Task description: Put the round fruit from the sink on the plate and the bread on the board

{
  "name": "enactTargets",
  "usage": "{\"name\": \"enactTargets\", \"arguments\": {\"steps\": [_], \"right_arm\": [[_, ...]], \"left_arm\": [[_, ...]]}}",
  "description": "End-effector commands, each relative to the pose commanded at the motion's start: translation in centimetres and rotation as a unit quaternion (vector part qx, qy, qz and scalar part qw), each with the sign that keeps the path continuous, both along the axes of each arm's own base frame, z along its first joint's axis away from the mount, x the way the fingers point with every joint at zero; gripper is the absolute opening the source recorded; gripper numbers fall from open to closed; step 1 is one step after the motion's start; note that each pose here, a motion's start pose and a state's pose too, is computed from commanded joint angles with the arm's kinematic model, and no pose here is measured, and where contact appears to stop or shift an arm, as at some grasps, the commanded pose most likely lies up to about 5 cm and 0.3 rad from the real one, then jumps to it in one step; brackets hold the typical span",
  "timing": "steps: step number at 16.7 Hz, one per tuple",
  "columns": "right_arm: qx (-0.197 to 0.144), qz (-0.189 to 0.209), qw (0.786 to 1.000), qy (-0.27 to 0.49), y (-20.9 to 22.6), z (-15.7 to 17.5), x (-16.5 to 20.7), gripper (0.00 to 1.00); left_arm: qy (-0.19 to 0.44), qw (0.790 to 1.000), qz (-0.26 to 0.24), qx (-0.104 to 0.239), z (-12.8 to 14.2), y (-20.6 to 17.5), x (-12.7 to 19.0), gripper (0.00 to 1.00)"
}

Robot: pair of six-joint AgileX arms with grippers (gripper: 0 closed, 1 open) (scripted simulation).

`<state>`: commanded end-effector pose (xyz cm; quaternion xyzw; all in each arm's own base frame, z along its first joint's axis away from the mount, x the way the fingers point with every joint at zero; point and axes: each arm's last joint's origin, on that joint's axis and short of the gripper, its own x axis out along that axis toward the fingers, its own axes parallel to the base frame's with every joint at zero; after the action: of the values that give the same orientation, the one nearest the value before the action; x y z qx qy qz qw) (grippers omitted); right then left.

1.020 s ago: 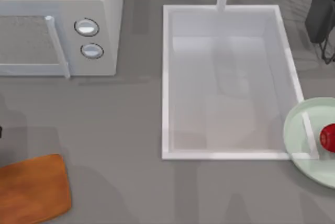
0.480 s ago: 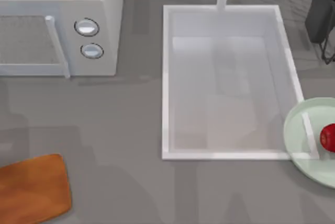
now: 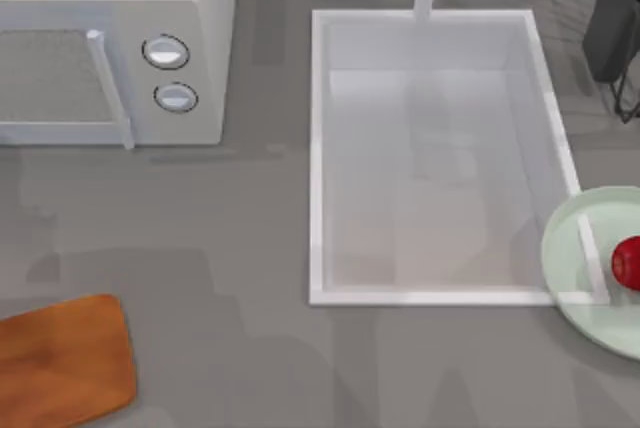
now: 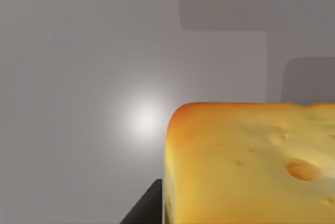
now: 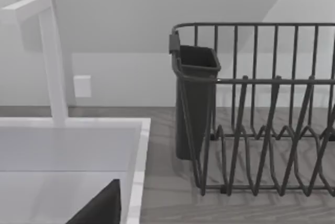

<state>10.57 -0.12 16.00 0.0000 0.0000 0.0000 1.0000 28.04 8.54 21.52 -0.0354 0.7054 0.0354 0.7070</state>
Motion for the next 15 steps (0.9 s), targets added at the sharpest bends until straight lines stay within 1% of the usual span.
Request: {"name": "enactTargets", "arguments": {"steps": [2,4,7,9,11,13,15], "right_arm": [[0.0,0.0,1.0,0.0,0.0,0.0,0.0,1.0],[0.0,0.0,1.0,0.0,0.0,0.0,0.0,1.0],[0.0,0.0,1.0,0.0,0.0,0.0,0.0,1.0],[0.0,0.0,1.0,0.0,0.0,0.0,0.0,1.0],[0.0,0.0,1.0,0.0,0.0,0.0,0.0,1.0],[0.0,0.0,1.0,0.0,0.0,0.0,0.0,1.0],[0.0,0.0,1.0,0.0,0.0,0.0,0.0,1.0]], "left_arm": [[0.002,1.0,0.0,0.0,-0.2,0.1,0.0,0.0],[0.005,1.0,0.013,-0.001,-0.2,-0.1,0.0,0.0],[0.012,0.998,0.065,-0.003,-0.5,-0.8,0.0,0.0],[0.018,0.992,0.121,-0.003,-0.7,-1.6,-0.2,0.0],[0.024,0.981,0.192,-0.002,-1.0,-2.6,-0.6,0.0],[0.029,0.961,0.274,0.001,-1.4,-3.7,-1.3,0.0],[0.036,0.932,0.362,0.005,-1.9,-4.8,-2.1,0.0]]}}
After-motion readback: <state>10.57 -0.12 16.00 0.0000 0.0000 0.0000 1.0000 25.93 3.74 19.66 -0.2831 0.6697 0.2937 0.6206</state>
